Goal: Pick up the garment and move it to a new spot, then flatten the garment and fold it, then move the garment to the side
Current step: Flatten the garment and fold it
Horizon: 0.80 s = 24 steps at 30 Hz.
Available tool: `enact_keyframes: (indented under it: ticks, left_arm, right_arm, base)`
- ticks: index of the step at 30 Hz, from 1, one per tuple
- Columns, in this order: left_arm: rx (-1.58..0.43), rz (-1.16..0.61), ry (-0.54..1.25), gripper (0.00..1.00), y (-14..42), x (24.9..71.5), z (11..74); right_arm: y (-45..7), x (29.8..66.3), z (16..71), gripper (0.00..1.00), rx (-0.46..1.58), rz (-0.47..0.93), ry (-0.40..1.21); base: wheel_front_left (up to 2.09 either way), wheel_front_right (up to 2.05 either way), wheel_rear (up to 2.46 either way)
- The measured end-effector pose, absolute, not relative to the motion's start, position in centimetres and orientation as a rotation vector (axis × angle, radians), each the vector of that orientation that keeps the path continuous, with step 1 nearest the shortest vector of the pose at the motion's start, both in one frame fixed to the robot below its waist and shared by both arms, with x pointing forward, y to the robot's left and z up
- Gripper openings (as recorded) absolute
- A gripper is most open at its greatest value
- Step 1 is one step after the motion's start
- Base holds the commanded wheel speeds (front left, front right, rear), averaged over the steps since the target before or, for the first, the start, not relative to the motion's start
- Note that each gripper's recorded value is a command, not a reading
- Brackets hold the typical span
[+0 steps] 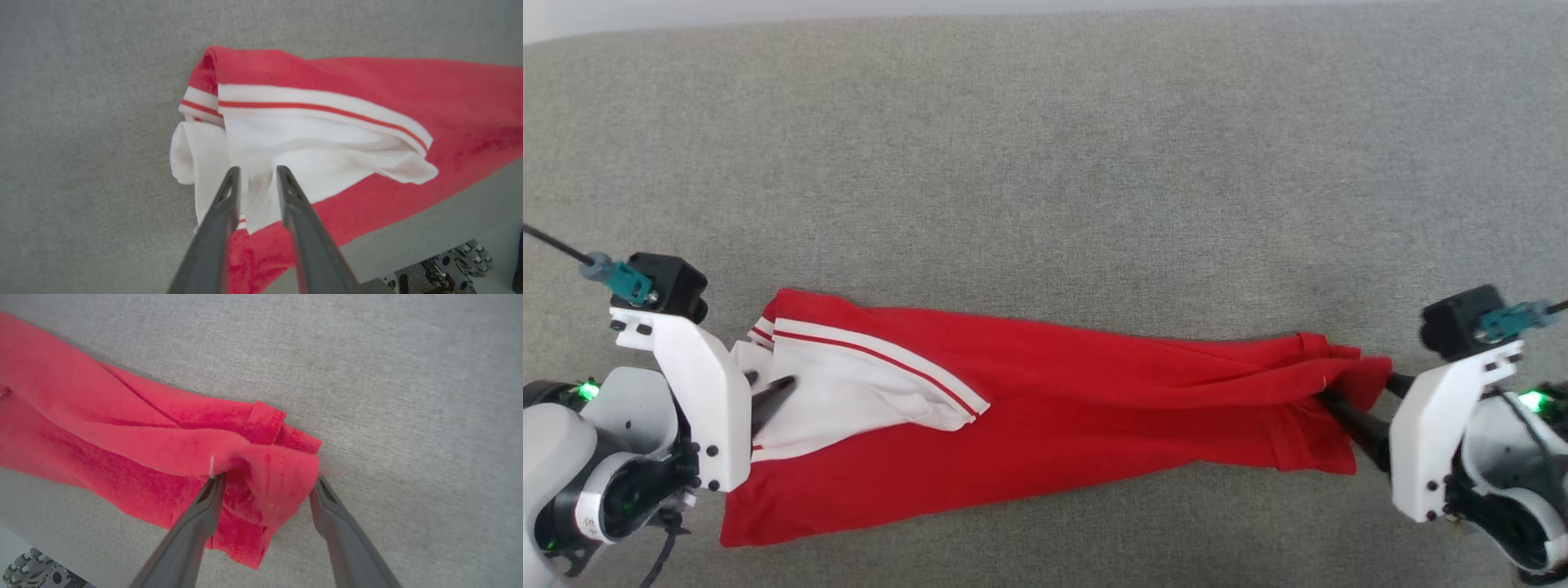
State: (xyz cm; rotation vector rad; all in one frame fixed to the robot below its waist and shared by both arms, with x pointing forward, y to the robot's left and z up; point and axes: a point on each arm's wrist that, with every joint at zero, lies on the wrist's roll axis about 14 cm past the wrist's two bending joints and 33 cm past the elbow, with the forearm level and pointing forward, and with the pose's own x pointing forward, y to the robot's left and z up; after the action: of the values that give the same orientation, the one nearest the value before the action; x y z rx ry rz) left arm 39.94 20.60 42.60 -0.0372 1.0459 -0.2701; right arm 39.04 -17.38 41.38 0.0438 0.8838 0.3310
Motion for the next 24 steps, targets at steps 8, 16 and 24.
enact_keyframes:
  ticks: [8, 16, 24]
  left_arm:
    - [-0.083, -0.278, 0.789, 1.00, 20.3, 41.8, 45.1]
    - [-0.111, -0.218, 0.541, 1.00, 21.8, 42.7, 47.0]
    - [-0.128, -0.132, 0.403, 1.00, 23.9, 42.2, 46.9]
  right_arm:
    - [-18.5, 38.9, 43.0, 1.00, 0.061, 0.278, 0.875]
    - [-17.5, 38.7, 40.5, 1.00, 0.078, 0.289, 0.980]
    - [-15.4, 39.2, 37.7, 1.00, 0.080, 0.347, 1.076]
  base:
    - [0.00, 0.00, 0.00]
    - [0.00, 0.00, 0.00]
    - [0.00, 0.00, 0.00]
